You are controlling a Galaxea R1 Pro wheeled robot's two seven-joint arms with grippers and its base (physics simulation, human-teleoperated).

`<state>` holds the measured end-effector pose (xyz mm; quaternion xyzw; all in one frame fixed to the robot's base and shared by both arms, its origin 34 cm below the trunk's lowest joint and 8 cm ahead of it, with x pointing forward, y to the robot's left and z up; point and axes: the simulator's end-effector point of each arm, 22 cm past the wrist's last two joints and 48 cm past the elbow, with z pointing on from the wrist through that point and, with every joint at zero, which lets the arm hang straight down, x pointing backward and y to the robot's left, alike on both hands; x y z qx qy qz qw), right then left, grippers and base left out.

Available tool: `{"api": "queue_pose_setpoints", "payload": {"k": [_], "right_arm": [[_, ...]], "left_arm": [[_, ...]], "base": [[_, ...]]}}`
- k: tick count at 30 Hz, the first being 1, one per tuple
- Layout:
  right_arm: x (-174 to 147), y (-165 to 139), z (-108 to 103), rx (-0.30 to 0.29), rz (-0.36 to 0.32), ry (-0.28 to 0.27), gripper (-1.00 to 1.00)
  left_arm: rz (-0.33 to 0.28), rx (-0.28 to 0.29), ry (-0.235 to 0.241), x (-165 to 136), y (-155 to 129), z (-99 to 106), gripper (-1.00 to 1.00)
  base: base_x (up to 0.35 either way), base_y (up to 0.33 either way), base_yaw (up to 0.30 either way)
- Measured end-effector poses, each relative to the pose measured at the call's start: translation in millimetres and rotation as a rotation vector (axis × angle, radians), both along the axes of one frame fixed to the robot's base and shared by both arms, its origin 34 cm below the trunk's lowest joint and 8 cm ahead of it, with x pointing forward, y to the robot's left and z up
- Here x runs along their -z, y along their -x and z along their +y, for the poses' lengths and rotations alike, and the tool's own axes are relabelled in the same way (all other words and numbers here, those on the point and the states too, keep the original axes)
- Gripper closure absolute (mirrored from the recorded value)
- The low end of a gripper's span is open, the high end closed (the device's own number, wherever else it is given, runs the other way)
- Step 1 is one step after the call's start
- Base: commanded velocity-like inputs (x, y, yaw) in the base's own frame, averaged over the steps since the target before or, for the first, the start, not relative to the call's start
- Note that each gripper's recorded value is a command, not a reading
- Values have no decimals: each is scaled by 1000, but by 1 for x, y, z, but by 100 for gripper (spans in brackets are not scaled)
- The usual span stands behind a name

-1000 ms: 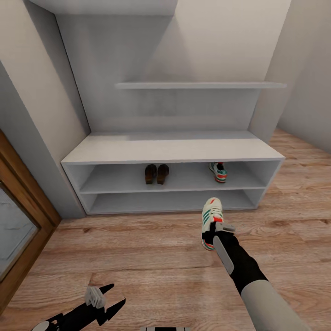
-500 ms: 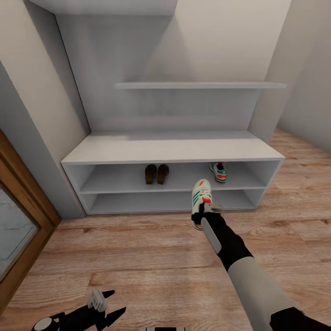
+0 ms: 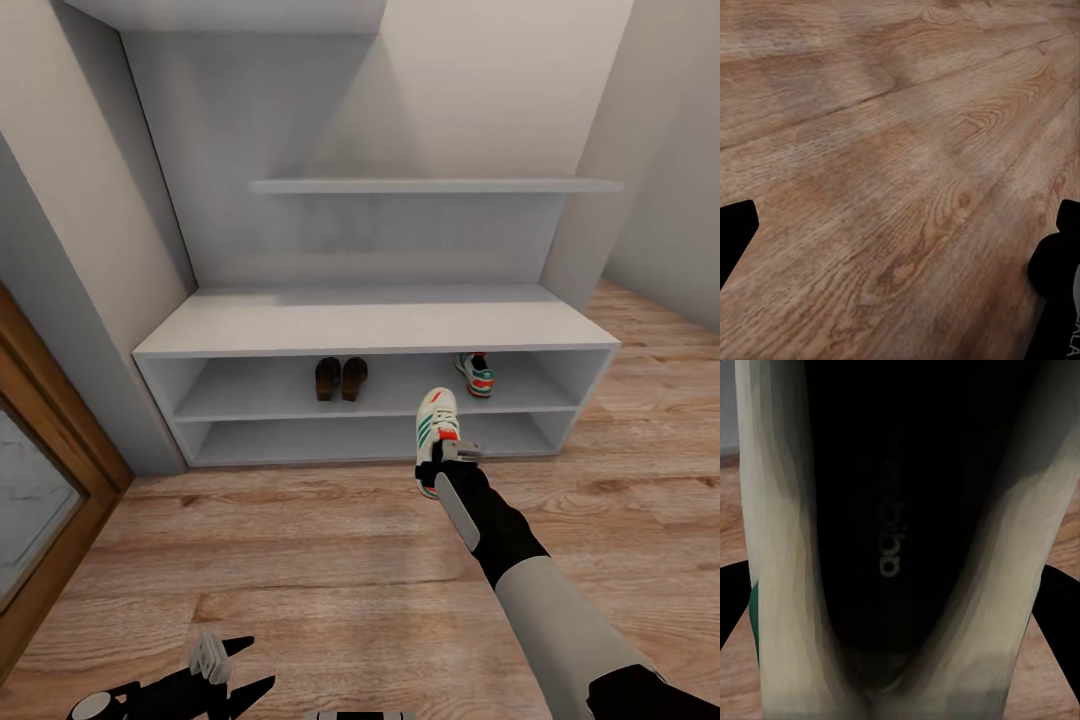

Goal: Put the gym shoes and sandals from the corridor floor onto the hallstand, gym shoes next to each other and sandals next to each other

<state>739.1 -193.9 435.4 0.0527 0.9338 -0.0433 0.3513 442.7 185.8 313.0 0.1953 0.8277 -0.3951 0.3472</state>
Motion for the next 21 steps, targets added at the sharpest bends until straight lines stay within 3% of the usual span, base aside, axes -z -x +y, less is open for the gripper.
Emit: {"api": "queue_pose_setpoints", "payload": {"k": [12,21], "right_arm": [[8,4,-3,3,19,7,100],[14,8,-5,4,35,10,100]], "left_arm": [[4,-2,4,0,2,-2,-100],[5,0,1,1,3,0,-100]], "base": [[233,0,0],[35,0,0]]}}
